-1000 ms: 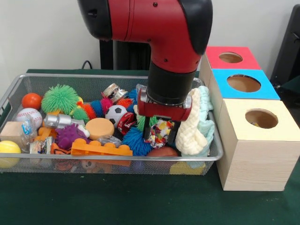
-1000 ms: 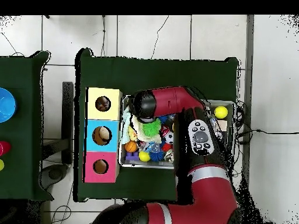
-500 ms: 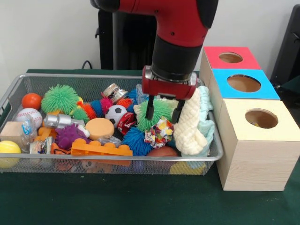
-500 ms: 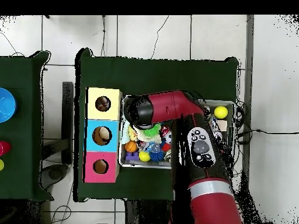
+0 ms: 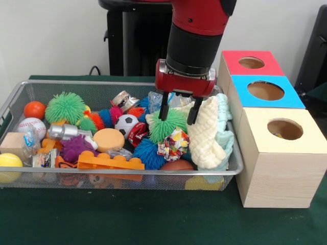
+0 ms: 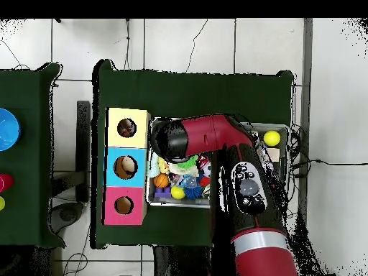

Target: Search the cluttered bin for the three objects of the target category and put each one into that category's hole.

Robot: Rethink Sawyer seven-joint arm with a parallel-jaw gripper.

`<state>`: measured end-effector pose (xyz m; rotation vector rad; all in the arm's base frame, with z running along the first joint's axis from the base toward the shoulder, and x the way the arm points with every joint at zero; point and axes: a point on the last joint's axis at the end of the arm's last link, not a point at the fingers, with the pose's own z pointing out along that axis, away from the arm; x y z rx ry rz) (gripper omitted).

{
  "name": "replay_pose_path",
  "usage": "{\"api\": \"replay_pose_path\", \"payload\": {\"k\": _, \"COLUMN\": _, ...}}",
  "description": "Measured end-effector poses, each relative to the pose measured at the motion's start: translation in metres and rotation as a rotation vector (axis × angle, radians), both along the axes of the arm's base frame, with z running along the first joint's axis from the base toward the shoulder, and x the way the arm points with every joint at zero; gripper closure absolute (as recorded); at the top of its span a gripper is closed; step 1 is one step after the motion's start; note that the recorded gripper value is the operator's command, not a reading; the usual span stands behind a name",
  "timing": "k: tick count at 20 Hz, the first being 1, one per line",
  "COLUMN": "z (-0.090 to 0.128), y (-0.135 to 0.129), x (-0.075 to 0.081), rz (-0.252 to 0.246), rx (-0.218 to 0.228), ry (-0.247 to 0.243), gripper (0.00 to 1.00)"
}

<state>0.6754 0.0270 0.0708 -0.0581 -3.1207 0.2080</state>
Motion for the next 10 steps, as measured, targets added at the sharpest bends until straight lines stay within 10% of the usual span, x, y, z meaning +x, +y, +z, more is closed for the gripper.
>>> {"api": "replay_pose_path", "payload": {"k": 10, "z": -0.061, "y": 0.004, "x": -0.013, "rz": -0.015, "rx": 0.050, "ry": 0.079, "gripper": 0.00}}
